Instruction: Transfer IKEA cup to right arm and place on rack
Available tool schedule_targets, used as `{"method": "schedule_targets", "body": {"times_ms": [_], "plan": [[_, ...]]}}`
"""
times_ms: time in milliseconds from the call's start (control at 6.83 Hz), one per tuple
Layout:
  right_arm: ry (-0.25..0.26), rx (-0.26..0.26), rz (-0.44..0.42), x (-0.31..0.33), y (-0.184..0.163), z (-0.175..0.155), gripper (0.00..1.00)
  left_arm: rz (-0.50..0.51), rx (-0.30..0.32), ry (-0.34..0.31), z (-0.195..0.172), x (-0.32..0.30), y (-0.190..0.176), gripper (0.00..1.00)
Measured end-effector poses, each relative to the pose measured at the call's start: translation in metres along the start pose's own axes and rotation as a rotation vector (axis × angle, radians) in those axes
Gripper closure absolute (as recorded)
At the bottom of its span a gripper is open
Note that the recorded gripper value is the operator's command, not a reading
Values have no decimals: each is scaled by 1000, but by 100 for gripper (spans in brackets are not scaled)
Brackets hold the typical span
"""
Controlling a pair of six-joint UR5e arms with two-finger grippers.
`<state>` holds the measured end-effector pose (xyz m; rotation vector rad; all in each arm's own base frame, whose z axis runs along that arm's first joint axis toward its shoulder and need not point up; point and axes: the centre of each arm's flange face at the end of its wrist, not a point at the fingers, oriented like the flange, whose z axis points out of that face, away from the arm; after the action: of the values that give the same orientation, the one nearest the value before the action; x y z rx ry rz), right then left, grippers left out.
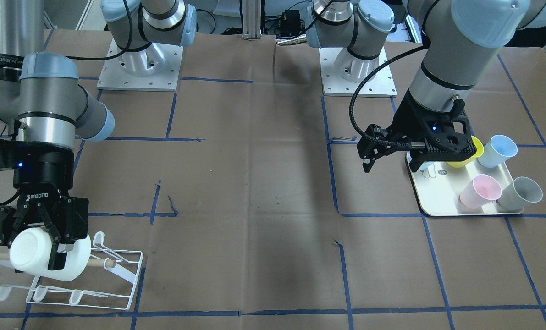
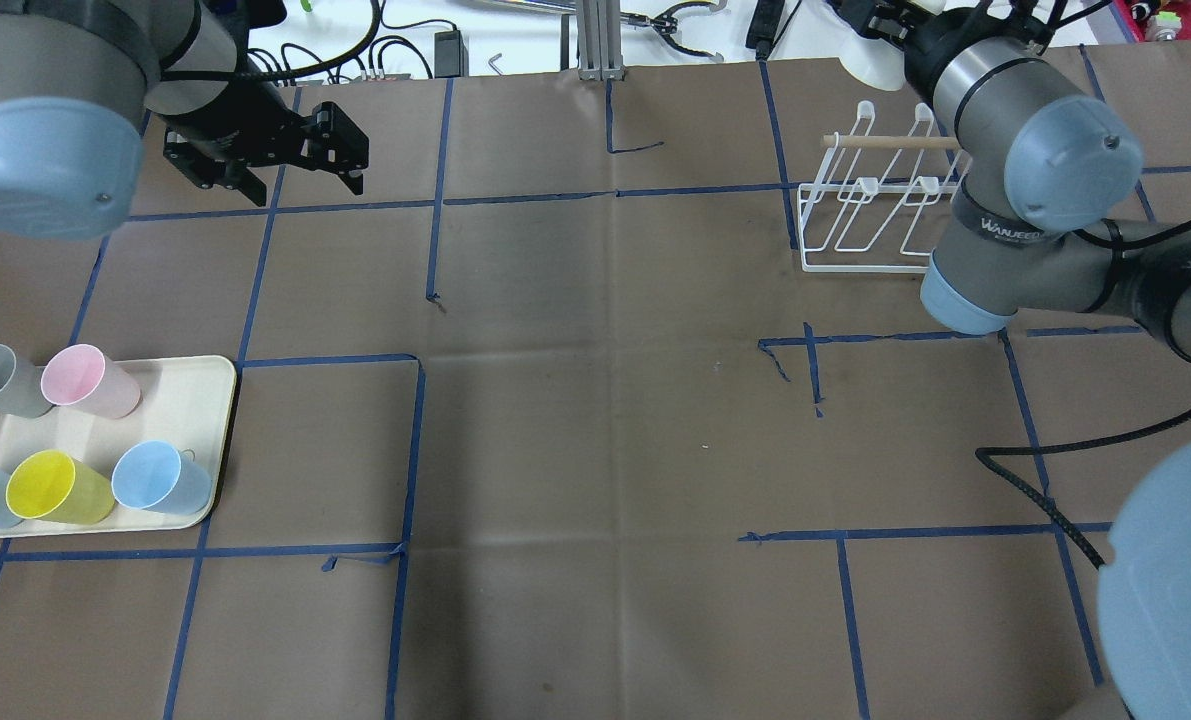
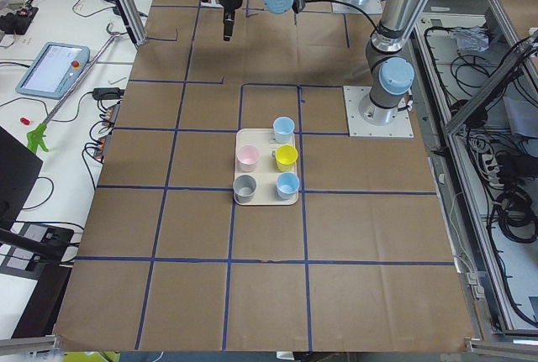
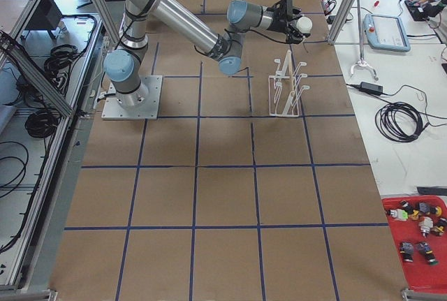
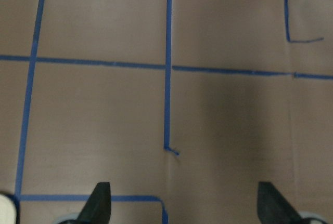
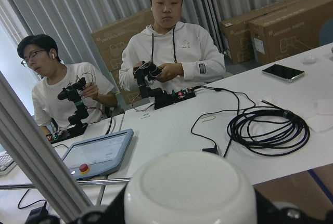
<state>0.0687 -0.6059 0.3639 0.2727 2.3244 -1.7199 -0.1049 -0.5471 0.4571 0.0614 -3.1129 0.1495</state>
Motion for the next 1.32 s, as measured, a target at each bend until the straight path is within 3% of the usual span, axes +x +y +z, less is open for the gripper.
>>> {"method": "schedule_targets", "body": {"times_ms": [293,1317], "plan": [[19,-3,-52,14,17,26,90,9,-87,-33,-18,3,22,1],[61,-59,-98,49,52,66,90,32,-119,-38,-23,-6,58,0]]}}
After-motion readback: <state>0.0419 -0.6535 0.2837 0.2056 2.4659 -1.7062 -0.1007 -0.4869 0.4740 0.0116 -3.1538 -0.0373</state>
